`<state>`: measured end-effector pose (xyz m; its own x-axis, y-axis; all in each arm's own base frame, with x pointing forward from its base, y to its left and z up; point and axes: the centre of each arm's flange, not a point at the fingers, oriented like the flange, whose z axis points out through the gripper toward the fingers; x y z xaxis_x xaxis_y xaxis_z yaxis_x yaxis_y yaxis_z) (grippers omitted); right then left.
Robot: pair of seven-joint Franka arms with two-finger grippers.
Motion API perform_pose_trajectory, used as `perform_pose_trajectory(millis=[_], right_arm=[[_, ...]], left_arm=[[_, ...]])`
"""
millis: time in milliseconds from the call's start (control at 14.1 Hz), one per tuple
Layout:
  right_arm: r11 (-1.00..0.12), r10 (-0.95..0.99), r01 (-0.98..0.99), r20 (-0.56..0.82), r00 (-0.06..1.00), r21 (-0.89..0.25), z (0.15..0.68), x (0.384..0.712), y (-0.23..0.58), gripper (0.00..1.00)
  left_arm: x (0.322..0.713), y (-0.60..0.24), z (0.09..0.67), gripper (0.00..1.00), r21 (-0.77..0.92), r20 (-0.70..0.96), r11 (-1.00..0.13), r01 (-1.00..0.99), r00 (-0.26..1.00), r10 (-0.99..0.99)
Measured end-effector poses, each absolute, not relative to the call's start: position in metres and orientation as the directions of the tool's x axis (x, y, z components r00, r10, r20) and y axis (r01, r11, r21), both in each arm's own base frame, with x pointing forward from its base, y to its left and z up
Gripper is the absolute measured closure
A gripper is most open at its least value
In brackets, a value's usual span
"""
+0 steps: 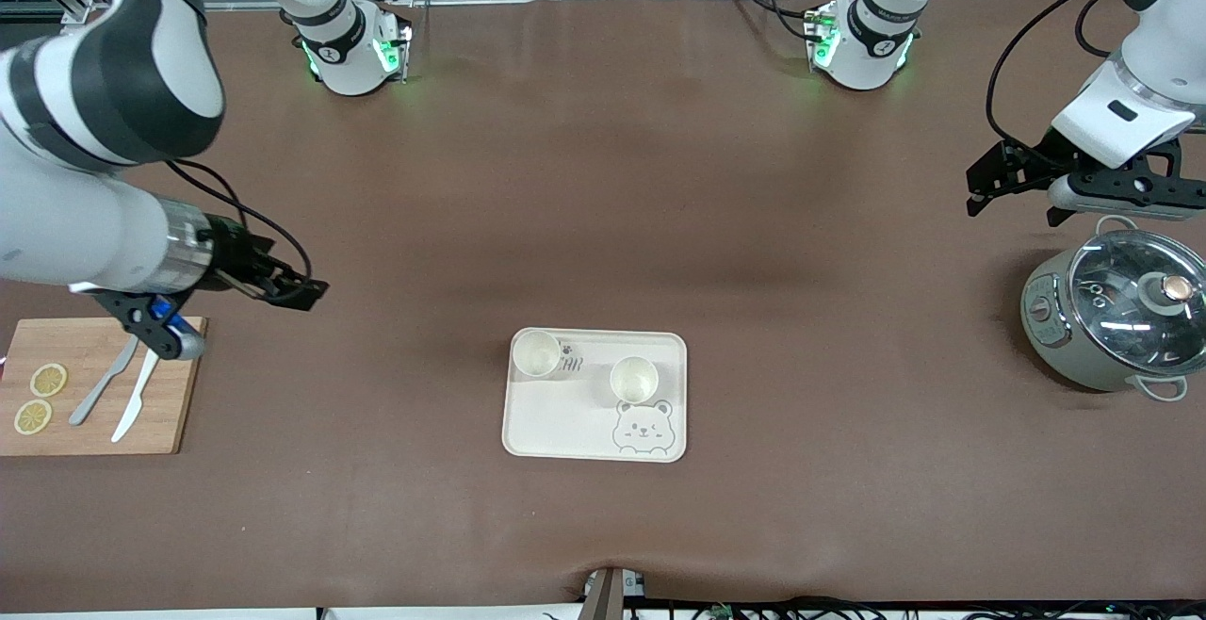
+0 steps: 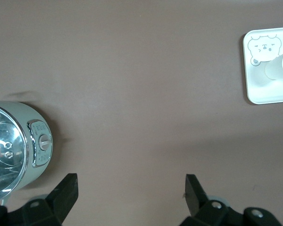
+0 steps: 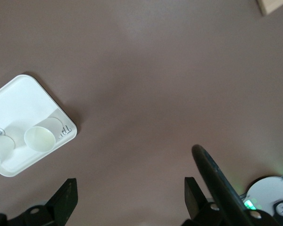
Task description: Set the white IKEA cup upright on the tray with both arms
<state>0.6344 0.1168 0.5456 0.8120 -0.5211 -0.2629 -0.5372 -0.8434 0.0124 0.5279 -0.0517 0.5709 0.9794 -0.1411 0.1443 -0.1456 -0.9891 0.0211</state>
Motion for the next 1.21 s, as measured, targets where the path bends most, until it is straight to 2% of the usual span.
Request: perform_pose_trajectory(millis=[284,497,780,1206], right_arm=[[-0.941,-0.322,-0.337,-0.216,0.922,-0.035,0.581,0.617,0.071,0.0],[-0.974,-0.206,-0.22,-0.185,0.961,-0.06,0.605,0.595,0.048,0.0],[-0.997,-0.04,-0.048,-0.138,0.99,-0.056,0.615,0.573,0.024,0.0],[-0.995,0.089,0.084,-0.109,0.99,-0.047,0.621,0.54,-0.011,0.0]], left_arm=[[0.528,-0.052,0.57,0.0,0.021,0.144,-0.989,-0.146,0.98,-0.141],[0.528,-0.052,0.57,0.0,0.021,0.141,-0.989,-0.147,0.98,-0.143],[0.524,-0.056,0.566,0.0,0.023,0.104,-0.987,-0.157,0.983,-0.154],[0.519,-0.067,0.567,0.0,0.022,0.066,-0.983,-0.181,0.982,-0.179]])
